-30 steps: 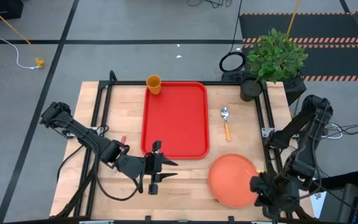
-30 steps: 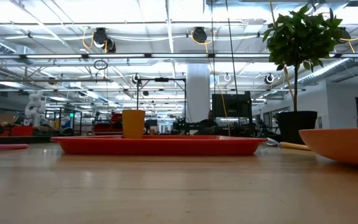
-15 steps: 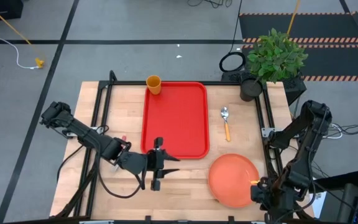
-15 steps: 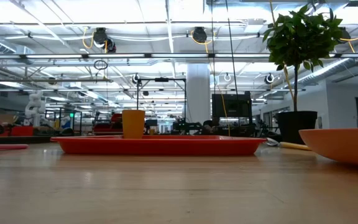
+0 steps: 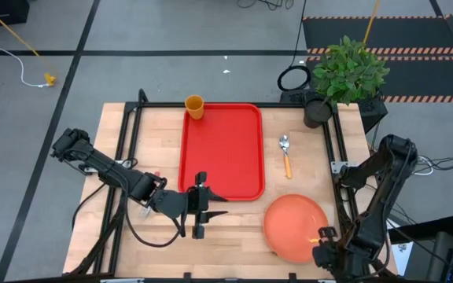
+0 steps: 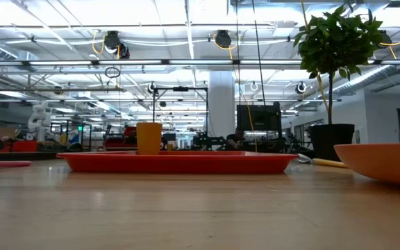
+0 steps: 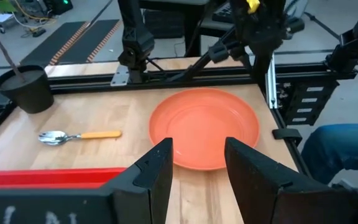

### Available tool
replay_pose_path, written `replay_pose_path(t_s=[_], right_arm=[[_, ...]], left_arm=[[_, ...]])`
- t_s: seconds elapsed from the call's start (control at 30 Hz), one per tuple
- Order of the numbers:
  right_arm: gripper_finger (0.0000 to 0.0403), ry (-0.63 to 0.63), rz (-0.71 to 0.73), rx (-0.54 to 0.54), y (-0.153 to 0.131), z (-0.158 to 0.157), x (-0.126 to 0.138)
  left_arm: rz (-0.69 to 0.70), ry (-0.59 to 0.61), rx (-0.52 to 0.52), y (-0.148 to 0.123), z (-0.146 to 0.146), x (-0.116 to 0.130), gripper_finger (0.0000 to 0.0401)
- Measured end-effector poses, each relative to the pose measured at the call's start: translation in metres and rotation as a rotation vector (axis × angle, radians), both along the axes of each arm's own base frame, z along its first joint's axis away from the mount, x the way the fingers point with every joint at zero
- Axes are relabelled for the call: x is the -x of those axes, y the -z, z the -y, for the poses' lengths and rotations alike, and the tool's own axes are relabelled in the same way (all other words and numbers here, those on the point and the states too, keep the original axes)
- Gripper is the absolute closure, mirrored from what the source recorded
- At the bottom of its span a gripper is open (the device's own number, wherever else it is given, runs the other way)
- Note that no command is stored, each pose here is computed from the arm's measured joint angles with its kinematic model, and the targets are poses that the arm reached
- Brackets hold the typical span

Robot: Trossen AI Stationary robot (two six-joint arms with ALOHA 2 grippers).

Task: Pick and place plate/cup/fork/spoon on tray
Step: Put the orange plate on the red serving tray to the left side of the yellow cup

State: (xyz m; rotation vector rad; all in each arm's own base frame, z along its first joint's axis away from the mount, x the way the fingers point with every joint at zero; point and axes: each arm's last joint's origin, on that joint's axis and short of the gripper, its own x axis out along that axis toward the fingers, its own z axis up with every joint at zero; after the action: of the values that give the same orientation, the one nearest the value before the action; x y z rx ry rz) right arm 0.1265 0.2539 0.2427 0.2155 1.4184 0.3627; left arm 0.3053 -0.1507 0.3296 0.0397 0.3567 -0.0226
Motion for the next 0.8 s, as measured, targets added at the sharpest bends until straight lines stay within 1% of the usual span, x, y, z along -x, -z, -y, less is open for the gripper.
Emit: replay_pose_path(t_s=[0.13,0.2,0.3,0.5,0.8], right_arm=[[0.0245,-0.104,0.042,0.056,0.010,-0.004,-0.003],[0.0244,-0.149,0.060,0.078,0.014,-0.005,-0.004],[0.0248,-0.179,0.105,0.111,0.016,-0.006,-0.005],[0.0266,-0.169,0.177,0.153,0.017,-0.004,-0.007],[0.0285,-0.156,0.163,0.153,0.047,0.003,-0.003]], left_arm=[[-0.002,0.002,0.008,0.000,0.001,0.001,0.0251],[-0.008,-0.001,0.011,0.001,0.001,0.001,0.0251],[-0.009,-0.001,0.011,0.001,0.001,0.001,0.0251],[-0.014,-0.001,0.007,0.001,0.001,0.001,0.0251],[-0.019,-0.007,0.022,0.003,0.002,0.000,0.0251]])
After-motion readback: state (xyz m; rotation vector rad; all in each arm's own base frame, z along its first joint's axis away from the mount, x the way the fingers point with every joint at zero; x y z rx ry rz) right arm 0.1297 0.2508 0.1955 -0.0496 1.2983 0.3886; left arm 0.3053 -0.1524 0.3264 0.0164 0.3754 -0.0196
